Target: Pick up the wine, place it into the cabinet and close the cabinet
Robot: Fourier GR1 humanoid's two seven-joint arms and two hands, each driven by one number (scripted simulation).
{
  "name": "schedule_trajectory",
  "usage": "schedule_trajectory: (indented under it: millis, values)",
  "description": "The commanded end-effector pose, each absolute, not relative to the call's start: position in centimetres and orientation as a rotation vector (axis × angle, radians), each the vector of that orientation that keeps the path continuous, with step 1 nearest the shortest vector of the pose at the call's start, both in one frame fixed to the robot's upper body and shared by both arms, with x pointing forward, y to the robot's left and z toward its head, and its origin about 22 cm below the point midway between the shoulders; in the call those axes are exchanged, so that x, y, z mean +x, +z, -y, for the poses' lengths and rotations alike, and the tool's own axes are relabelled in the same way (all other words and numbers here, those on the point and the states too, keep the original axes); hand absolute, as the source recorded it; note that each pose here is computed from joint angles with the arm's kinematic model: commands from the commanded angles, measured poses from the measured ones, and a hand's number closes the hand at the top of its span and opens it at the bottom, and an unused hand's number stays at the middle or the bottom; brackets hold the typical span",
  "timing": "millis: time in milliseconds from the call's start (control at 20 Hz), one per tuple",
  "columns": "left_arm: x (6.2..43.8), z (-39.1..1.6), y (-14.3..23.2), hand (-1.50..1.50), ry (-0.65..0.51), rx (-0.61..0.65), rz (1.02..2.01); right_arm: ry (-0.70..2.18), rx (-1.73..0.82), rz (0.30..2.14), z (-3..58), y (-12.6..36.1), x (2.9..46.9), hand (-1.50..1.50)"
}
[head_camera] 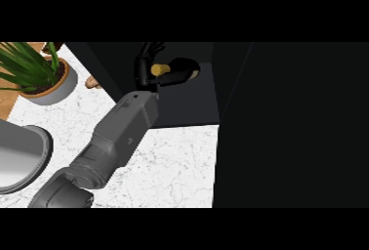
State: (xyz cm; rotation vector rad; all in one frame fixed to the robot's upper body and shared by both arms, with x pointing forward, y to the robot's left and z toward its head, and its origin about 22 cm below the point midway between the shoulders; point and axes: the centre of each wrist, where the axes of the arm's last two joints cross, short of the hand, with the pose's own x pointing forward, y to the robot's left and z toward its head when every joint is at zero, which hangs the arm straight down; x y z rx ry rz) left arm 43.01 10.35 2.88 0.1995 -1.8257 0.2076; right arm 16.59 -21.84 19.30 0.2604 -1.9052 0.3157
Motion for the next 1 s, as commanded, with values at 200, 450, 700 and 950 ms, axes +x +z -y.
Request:
schedule_trajectory:
  millis: [200, 450, 700, 950]
  values:
    - [42.7, -11.3, 1.9, -1.5, 0.169, 0.294, 1.79, 0.323, 0.312, 1.944, 21.5, 20.1, 15.7, -1.5]
    - [42.5, -12.4, 1.1, -1.5, 0.13, 0.323, 1.778, 0.327, 0.302, 1.94, 22.5, 20.2, 15.7, -1.5]
    - [42.0, -13.2, 0.1, -1.5, 0.207, 0.337, 1.812, 0.339, 0.312, 1.933, 21.7, 19.6, 15.7, -1.5]
    - [42.1, -12.8, 0.4, -1.5, 0.197, 0.302, 1.837, 0.315, 0.324, 1.941, 21.4, 20.0, 16.3, -1.5]
